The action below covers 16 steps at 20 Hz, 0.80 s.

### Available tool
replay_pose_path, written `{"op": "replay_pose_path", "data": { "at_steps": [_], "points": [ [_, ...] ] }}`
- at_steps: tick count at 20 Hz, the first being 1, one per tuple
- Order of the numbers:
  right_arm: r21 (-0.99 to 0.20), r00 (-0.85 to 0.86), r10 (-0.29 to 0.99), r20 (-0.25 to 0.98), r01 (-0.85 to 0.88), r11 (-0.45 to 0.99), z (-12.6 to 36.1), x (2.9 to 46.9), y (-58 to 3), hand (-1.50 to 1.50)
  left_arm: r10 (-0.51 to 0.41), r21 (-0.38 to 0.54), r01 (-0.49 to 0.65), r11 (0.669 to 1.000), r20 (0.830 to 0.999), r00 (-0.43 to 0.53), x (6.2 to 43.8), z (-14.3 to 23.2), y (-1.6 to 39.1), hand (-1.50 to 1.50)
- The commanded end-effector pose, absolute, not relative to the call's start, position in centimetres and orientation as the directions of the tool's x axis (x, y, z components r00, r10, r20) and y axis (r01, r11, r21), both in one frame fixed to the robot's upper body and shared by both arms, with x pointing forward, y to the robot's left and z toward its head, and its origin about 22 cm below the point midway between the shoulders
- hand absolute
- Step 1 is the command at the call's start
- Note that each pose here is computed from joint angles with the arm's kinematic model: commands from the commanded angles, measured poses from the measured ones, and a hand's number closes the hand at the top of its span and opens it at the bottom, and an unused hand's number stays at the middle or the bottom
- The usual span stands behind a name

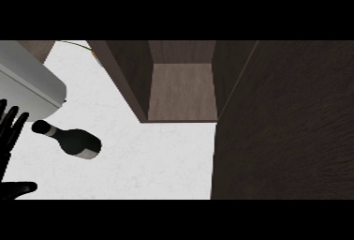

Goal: Pick up the wine, place it into the cabinet and close the cabinet

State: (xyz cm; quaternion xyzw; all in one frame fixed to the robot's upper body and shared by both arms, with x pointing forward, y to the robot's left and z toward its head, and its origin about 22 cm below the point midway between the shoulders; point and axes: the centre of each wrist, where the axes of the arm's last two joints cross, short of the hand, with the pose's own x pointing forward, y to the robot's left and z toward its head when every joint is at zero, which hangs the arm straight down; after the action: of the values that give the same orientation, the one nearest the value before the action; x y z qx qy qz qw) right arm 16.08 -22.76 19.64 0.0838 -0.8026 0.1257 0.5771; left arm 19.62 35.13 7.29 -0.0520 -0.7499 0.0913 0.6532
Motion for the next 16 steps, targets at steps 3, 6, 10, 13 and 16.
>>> {"op": "replay_pose_path", "data": {
  "at_steps": [3, 6, 10, 13, 16],
  "points": [
    [-0.077, -0.388, -0.052, 0.920, -0.310, 0.948, 21.6, 13.0, -23.0, -1.50, 0.181, -0.195, -0.082, 0.977, 0.972, -0.151, 20.6, 2.4, 34.5, -1.50],
    [-0.081, -0.365, -0.045, 0.930, -0.322, 0.943, 21.2, 12.0, -22.8, -1.50, 0.170, -0.186, -0.103, 0.977, 0.974, -0.149, 20.3, 2.1, 36.2, -1.50],
    [-0.058, -0.369, -0.062, 0.927, -0.305, 0.951, 21.5, 13.9, -22.3, -1.50, 0.161, -0.174, -0.095, 0.980, 0.978, -0.130, 21.6, 0.8, 36.1, -1.50],
    [-0.065, -0.368, -0.055, 0.928, -0.307, 0.950, 20.6, 12.4, -22.6, -1.50, 0.186, -0.201, -0.091, 0.975, 0.971, -0.148, 21.1, 0.2, 36.8, -1.50],
    [-0.091, -0.379, -0.038, 0.925, -0.318, 0.944, 21.0, 13.4, -22.9, -1.50, 0.179, -0.189, -0.078, 0.979, 0.977, -0.118, 20.8, -3.4, 34.3, -1.50]
  ]
}}
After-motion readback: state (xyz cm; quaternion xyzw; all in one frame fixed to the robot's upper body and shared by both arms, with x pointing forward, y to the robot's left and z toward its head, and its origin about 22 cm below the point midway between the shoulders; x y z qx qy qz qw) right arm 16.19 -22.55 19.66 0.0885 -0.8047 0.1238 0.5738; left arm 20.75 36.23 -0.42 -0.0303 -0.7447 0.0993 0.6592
